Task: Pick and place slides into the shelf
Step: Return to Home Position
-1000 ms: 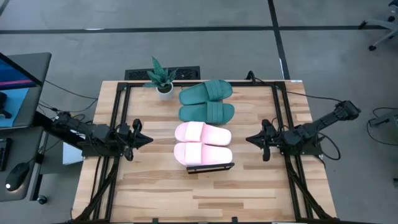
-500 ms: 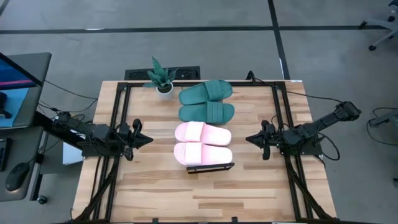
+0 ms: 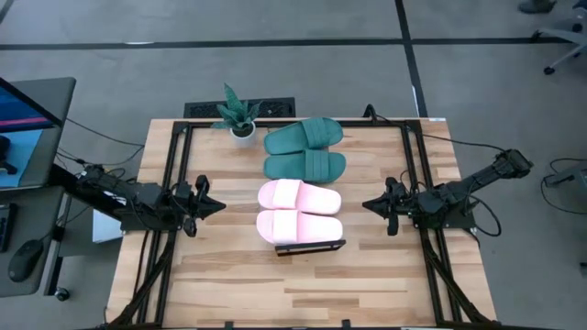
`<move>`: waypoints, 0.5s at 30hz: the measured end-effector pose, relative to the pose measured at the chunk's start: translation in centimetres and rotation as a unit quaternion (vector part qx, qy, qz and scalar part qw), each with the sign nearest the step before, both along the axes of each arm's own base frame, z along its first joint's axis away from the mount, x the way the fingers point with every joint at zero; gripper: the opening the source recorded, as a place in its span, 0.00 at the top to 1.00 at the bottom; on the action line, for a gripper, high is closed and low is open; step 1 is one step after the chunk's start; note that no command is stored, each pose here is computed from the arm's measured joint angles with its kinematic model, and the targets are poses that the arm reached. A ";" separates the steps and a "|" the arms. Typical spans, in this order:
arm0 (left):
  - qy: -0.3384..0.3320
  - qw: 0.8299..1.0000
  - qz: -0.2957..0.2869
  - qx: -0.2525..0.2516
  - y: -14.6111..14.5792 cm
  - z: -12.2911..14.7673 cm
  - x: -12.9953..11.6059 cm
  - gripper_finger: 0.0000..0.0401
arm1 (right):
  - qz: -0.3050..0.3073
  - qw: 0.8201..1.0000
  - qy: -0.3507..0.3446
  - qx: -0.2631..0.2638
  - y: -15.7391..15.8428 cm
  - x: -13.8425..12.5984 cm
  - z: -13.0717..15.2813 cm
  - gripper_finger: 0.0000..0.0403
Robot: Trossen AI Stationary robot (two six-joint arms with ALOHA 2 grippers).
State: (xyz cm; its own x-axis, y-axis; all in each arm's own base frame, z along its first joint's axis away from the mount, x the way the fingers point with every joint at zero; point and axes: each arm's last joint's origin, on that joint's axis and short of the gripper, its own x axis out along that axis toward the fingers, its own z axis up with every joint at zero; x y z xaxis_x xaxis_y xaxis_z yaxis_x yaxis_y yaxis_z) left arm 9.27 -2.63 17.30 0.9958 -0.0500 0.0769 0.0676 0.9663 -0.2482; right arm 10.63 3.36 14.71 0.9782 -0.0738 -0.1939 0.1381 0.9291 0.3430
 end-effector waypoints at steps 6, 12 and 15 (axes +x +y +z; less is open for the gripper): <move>0.000 1.000 0.000 0.003 0.0 0.0 0.0 1.00 | 0.000 1.000 0.000 0.000 0.0 0.0 0.0 1.00; 0.000 1.000 0.000 0.003 0.0 0.0 0.0 1.00 | 0.000 1.000 0.000 0.000 0.0 0.0 0.0 1.00; 0.000 1.000 0.000 0.000 0.0 0.0 0.0 1.00 | 0.000 1.000 0.000 0.000 0.0 0.0 0.0 1.00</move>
